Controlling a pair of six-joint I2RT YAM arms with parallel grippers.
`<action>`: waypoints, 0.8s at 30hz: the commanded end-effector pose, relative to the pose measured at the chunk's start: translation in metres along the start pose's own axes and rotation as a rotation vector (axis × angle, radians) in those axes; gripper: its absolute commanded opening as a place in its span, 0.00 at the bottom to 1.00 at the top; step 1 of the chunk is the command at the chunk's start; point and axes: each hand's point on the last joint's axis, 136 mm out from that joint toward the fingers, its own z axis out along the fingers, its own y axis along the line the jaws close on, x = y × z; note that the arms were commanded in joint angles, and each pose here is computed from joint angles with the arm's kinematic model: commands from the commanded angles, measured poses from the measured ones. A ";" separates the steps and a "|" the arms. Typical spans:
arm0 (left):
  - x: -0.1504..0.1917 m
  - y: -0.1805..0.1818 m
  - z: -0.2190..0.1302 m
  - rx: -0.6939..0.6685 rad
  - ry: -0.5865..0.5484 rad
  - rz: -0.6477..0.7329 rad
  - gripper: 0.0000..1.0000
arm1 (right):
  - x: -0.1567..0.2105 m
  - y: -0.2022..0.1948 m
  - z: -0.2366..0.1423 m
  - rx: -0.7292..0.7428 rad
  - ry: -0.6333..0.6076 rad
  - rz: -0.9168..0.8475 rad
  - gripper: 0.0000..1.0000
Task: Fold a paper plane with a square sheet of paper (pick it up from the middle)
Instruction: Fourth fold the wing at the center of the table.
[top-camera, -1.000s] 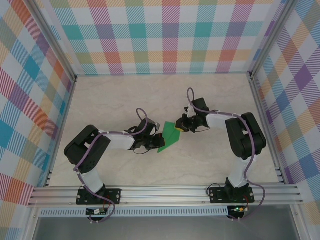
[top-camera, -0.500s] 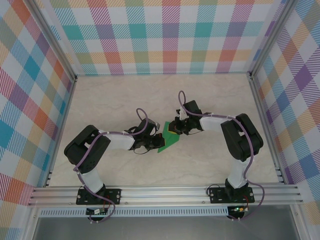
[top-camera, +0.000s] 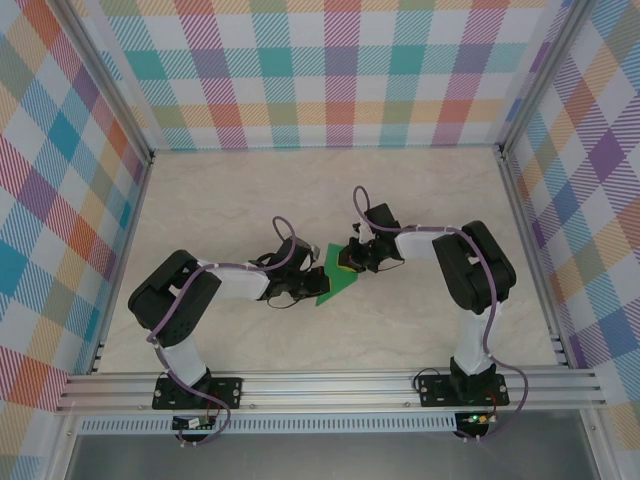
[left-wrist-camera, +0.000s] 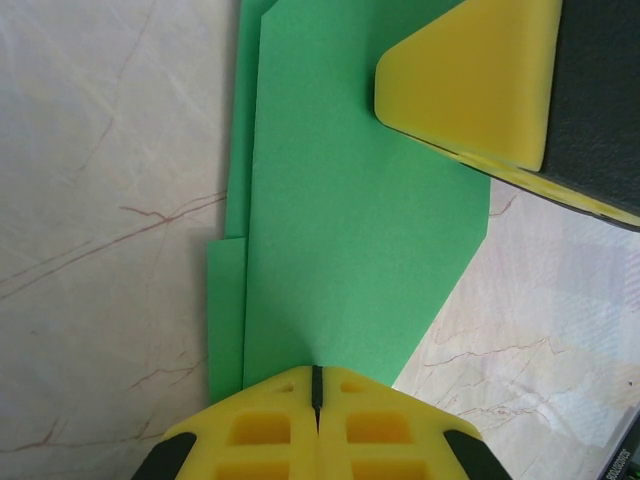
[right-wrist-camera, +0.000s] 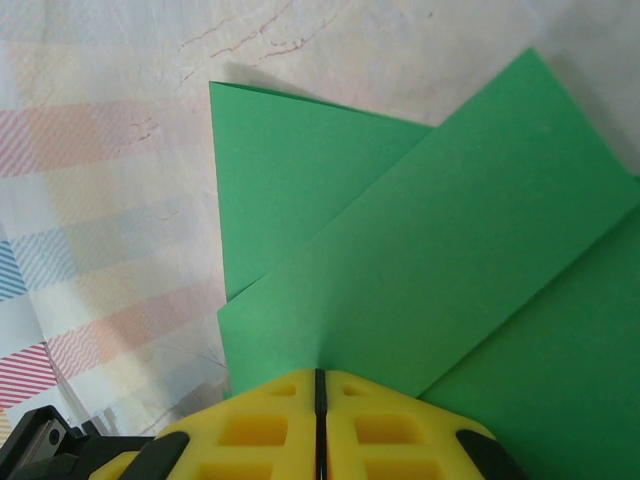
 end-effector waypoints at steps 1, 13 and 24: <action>0.054 0.080 0.004 -0.272 0.153 -0.087 0.00 | -0.013 -0.028 0.000 0.084 -0.040 0.016 0.09; 0.053 0.078 0.006 -0.261 0.150 -0.083 0.00 | -0.052 -0.043 -0.018 0.075 -0.099 0.034 0.10; 0.055 0.080 0.003 -0.263 0.143 -0.078 0.00 | -0.074 -0.057 -0.026 0.083 -0.122 0.087 0.11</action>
